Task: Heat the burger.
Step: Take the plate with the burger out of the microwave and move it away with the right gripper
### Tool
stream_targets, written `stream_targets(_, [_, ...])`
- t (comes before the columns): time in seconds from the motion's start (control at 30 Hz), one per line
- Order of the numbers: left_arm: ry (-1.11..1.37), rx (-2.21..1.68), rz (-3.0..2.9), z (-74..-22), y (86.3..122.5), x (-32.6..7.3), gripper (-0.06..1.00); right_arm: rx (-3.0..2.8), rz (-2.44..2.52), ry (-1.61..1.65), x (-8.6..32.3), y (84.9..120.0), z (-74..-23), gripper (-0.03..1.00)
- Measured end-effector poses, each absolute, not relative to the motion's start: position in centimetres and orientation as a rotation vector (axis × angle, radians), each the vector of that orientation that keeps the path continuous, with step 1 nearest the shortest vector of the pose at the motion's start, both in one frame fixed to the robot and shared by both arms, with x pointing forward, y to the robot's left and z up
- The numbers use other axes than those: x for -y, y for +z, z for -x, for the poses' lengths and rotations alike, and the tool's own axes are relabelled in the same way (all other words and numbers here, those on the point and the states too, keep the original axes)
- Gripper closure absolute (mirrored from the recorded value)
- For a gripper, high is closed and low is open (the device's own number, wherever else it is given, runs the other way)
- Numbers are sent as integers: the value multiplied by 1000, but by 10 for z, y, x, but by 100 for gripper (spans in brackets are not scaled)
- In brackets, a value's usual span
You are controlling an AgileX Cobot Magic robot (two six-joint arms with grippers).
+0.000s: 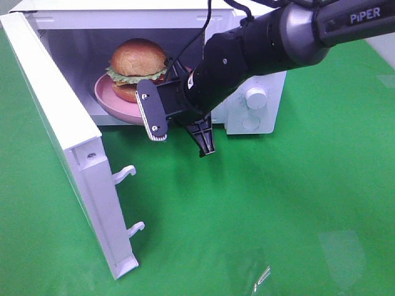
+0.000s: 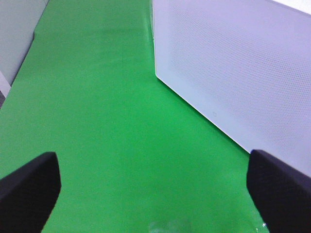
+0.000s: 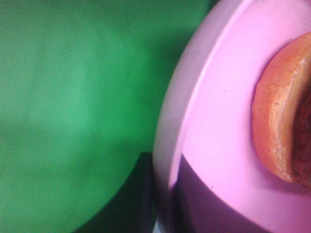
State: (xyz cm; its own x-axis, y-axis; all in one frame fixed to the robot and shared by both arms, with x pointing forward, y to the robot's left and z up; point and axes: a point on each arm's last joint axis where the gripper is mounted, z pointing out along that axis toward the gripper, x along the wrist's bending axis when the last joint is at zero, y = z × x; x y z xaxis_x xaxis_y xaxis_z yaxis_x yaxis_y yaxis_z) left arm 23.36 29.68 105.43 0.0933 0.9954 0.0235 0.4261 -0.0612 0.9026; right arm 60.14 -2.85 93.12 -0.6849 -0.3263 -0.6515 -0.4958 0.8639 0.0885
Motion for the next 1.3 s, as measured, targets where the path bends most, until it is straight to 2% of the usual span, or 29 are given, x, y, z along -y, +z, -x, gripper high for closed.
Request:
stream_targets(0.67, [933,-1436,-1601,-234,1054,-297,-1,-2296,835,252,79,944,-552,88])
stream_targets(1.3, [933,-1436,-1601,-234,1054,-297,-1,-2319,795,286,103,961,-507,88])
